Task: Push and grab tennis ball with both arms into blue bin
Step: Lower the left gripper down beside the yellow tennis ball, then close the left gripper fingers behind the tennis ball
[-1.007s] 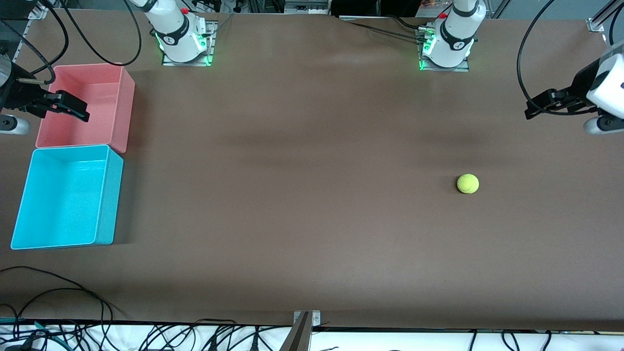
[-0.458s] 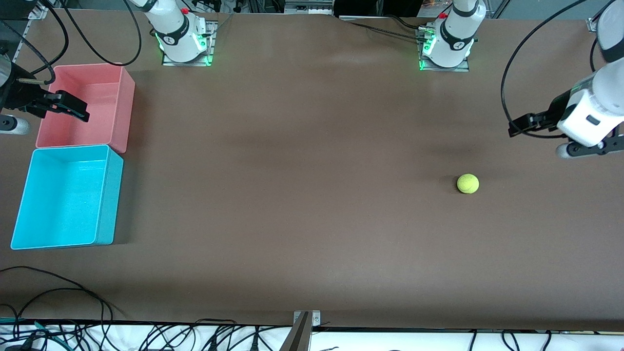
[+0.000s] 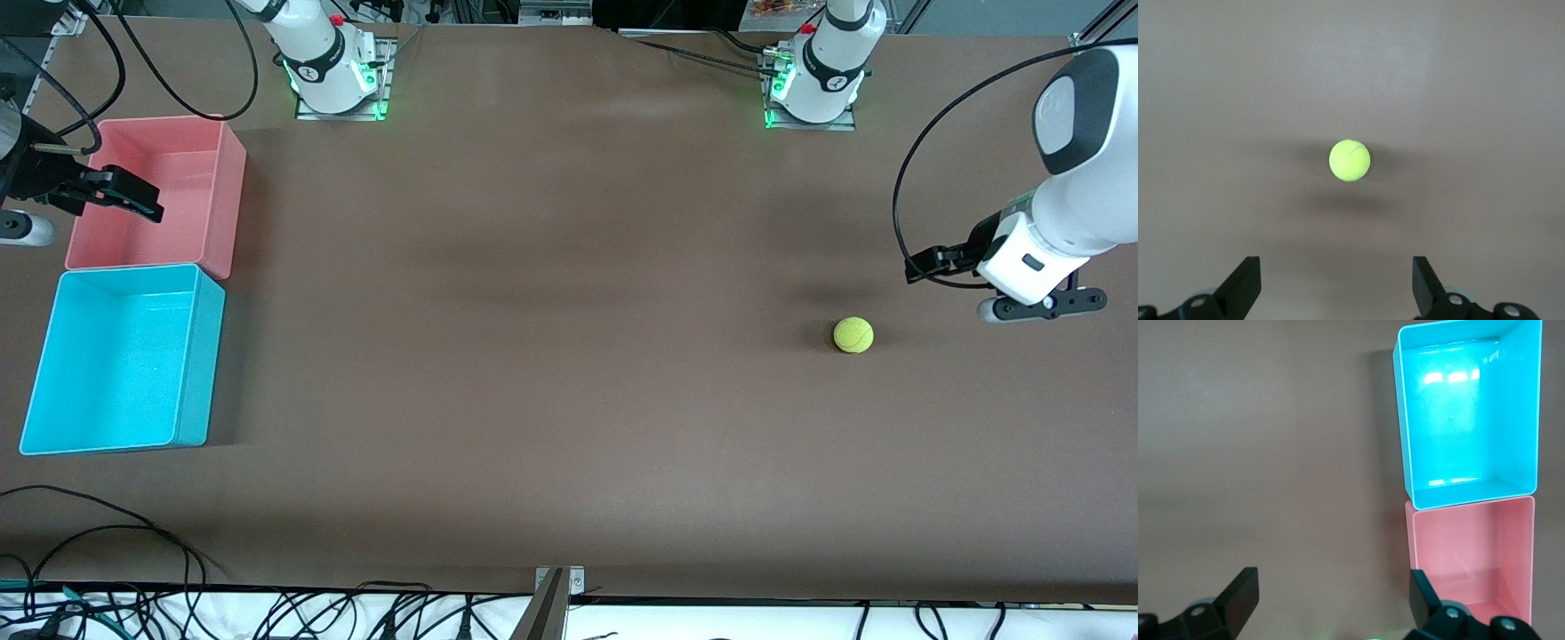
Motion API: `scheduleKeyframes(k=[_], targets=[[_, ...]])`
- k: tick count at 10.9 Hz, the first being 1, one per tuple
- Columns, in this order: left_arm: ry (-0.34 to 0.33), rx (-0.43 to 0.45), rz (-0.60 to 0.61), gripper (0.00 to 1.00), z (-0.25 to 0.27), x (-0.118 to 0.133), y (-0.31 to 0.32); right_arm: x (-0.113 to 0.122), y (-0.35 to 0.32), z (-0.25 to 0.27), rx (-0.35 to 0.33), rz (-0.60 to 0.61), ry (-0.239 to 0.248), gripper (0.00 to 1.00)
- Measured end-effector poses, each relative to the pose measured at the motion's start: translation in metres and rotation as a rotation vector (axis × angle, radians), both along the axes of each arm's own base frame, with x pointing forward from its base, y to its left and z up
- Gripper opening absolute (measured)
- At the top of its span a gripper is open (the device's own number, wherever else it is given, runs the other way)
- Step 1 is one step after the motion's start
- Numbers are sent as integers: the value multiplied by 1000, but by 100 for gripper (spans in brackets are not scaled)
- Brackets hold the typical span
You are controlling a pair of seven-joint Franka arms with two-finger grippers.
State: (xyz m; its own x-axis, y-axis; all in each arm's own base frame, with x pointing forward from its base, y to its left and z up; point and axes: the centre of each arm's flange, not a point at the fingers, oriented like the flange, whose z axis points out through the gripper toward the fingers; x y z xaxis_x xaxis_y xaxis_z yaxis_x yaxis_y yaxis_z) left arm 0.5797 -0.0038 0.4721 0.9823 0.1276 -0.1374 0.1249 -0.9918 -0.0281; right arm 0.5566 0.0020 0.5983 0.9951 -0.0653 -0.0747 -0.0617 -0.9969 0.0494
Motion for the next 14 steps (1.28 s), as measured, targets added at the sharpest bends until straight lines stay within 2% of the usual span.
scheduleKeyframes(k=[7,11,13,14], targets=[[-62,-1,-6,100,-103,1,0,0,0,0,0,0,0,100],[-40,0,0,100,-156,-2,4,1,0,-3,0,0,5,100],[-34,1,4,93,-182,-5,7,2,0,-4,0,0,6,100],[-22,-1,-8,84,-195,-6,8,2,0,-4,0,0,6,100]])
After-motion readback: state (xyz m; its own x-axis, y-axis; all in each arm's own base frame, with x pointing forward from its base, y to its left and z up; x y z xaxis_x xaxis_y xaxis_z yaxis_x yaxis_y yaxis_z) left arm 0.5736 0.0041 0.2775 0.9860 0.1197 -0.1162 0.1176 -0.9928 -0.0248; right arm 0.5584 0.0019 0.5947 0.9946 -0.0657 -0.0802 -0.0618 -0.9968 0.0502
